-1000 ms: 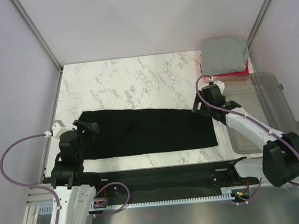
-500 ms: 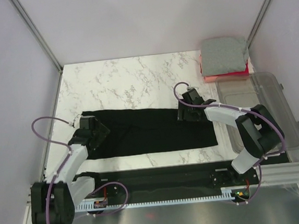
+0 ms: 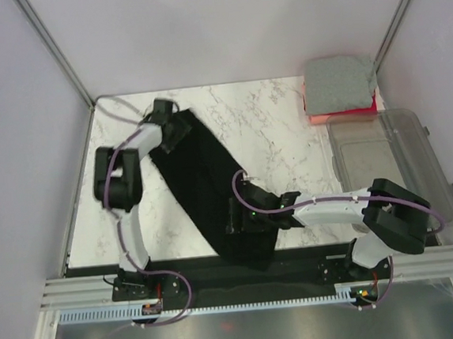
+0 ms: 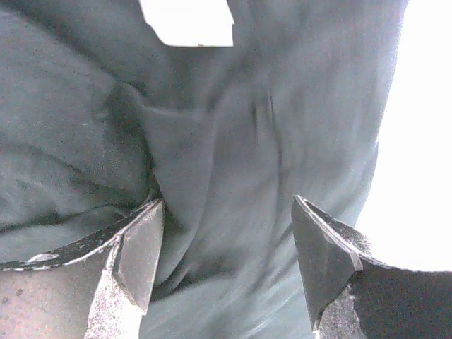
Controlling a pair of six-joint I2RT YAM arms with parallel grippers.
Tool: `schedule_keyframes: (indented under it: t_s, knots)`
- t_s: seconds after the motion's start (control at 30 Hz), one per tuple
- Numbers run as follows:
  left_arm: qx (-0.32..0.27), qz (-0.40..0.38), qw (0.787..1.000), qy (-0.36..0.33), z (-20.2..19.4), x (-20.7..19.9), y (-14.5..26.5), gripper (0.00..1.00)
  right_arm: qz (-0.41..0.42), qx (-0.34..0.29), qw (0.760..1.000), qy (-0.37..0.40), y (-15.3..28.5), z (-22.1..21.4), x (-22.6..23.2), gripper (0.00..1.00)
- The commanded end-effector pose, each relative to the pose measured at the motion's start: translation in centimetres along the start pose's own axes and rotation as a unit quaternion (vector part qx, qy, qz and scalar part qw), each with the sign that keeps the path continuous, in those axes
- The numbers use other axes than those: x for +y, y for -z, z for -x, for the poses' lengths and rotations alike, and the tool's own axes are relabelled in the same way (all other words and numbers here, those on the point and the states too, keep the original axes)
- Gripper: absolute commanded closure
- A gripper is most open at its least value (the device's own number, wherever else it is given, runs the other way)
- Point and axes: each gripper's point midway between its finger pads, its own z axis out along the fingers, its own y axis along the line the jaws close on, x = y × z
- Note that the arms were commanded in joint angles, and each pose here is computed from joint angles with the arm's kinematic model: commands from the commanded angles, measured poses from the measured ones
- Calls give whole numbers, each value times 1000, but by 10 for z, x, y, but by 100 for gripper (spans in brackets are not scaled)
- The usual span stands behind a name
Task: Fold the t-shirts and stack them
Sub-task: Fold the tshirt
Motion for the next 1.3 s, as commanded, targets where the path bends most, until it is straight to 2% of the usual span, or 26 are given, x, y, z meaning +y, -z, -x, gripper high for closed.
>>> schedule_keyframes:
  t_s: [0.0, 0.03, 0.07, 0.1, 0.17, 0.2, 0.27, 0.3, 0.37, 0.4, 0.43, 0.5, 0.53, 0.57, 0.6, 0.63, 0.67, 0.77, 0.87, 0.97, 1.07, 1.27]
  knots:
    - [80, -137, 983, -87, -11, -142, 2, 21, 54, 71, 996, -17, 19, -30, 70, 14]
    - [81, -163, 976, -123, -10, -168, 14, 20, 54, 64, 996, -3, 26, -30, 80, 14]
    - [67, -194, 969, -139, 7, -198, 37, 18, 50, 65, 997, 2, 36, -27, 85, 13]
    - [59, -213, 963, -150, 12, -210, 54, 17, 65, 43, 997, 1, 50, -16, 93, 12]
    - [40, -222, 961, -162, 23, -212, 75, 12, 68, 14, 998, 0, 64, -3, 95, 11]
    - [17, -236, 957, -169, 36, -217, 104, 11, 73, -2, 997, 7, 74, 5, 97, 11]
    - [3, -234, 953, -194, 41, -207, 121, 9, 55, -27, 998, 19, 80, 16, 92, 10]
    - [-23, -246, 948, -200, 54, -208, 155, 10, 43, -32, 998, 25, 79, 19, 88, 10]
    - [-20, -225, 951, -212, 49, -186, 161, 9, 18, -38, 999, 33, 76, 29, 78, 10]
    - [-30, -219, 952, -212, 54, -176, 174, 9, 8, -38, 999, 33, 71, 32, 74, 10]
    - [-51, -226, 952, -199, 67, -167, 204, 9, -1, -46, 998, 31, 68, 41, 69, 10]
    - [-36, -201, 960, -190, 55, -132, 208, 9, -10, -54, 998, 26, 61, 56, 64, 10]
    - [-61, -212, 959, -179, 64, -120, 241, 9, -13, -61, 998, 17, 57, 70, 60, 10]
    - [-40, -189, 964, -181, 47, -93, 231, 9, 1, -71, 997, 20, 56, 83, 68, 10]
    - [-38, -184, 965, -182, 41, -80, 235, 9, 9, -55, 998, 21, 46, 84, 71, 10]
    - [-65, -201, 961, -177, 44, -70, 265, 9, 17, -53, 998, 12, 40, 96, 70, 10]
    - [-42, -180, 966, -182, 22, -44, 251, 9, 43, -60, 997, 19, 38, 110, 85, 11]
    - [-30, -187, 965, -179, -13, -3, 263, 9, 70, -20, 997, 39, -1, 122, 103, 11]
    - [-4, -172, 969, -175, -47, 35, 253, 11, 125, -1, 992, 35, -20, 143, 126, 11]
    - [18, -190, 968, -164, -74, 56, 258, 12, 132, 45, 990, -10, -72, 151, 105, 13]
    - [33, -192, 969, -154, -91, 72, 259, 12, 104, 53, 993, -24, -102, 163, 72, 14]
    - [54, -191, 971, -133, -111, 87, 256, 11, 39, 61, 995, -73, -126, 190, -8, 14]
